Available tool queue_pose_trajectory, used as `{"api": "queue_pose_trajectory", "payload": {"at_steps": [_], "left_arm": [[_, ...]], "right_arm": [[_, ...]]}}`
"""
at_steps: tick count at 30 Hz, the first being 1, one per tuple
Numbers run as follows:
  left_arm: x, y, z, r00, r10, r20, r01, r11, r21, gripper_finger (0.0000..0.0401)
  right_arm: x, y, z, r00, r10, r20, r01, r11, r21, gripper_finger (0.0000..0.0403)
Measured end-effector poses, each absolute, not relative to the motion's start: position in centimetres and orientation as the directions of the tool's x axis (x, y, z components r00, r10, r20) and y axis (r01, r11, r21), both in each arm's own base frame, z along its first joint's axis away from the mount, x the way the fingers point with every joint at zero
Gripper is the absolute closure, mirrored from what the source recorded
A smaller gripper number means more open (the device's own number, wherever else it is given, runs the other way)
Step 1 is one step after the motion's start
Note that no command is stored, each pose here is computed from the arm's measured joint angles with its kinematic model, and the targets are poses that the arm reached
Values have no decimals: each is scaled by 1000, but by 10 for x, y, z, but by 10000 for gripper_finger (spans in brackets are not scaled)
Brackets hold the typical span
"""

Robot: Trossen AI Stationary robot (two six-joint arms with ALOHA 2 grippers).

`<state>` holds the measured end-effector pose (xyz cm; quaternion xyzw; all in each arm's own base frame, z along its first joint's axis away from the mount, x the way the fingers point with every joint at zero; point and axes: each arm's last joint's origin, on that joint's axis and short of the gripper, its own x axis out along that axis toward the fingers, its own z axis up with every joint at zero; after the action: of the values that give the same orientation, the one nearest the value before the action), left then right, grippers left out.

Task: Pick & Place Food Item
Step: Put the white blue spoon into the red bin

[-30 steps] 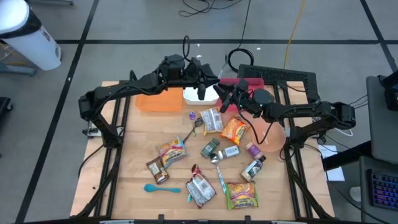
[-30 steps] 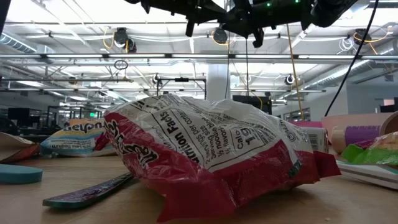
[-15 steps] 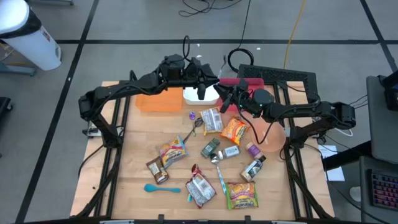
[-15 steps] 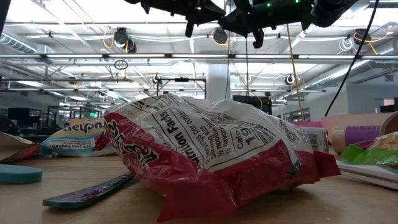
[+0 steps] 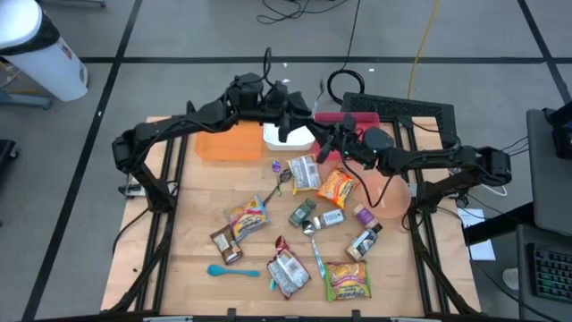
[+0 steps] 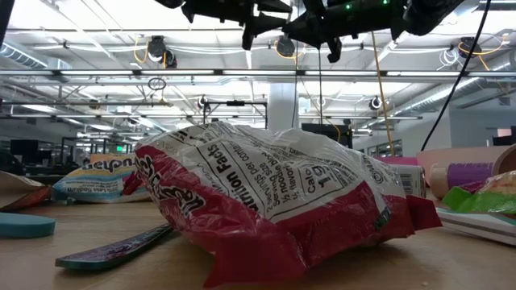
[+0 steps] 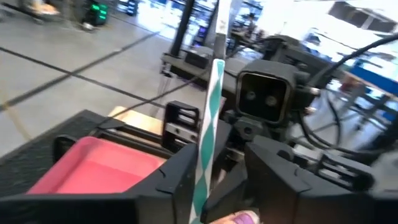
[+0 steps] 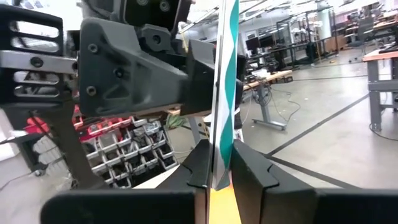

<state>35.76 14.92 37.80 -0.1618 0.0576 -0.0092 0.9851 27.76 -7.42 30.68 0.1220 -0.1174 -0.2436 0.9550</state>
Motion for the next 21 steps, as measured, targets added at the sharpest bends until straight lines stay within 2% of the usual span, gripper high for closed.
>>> {"api": "queue_pose_trajectory", "payload": {"at_steps": [7, 12, 16, 21], "left_arm": [[342, 162, 386, 992, -79, -96, 50, 961, -273, 216], [333, 171, 388, 992, -55, -113, 27, 971, -236, 211], [331, 174, 387, 989, -101, -111, 69, 962, -265, 210], [335, 165, 388, 982, -161, -103, 132, 960, -249, 210]], "right_arm": [[269, -77, 316, 898, -405, 172, 343, 889, 303, 377], [260, -81, 313, 968, -239, 78, 196, 911, 362, 377], [258, -84, 305, 994, -108, -6, 99, 893, 438, 377], [258, -83, 302, 997, -70, -39, 80, 887, 455, 377]]}}
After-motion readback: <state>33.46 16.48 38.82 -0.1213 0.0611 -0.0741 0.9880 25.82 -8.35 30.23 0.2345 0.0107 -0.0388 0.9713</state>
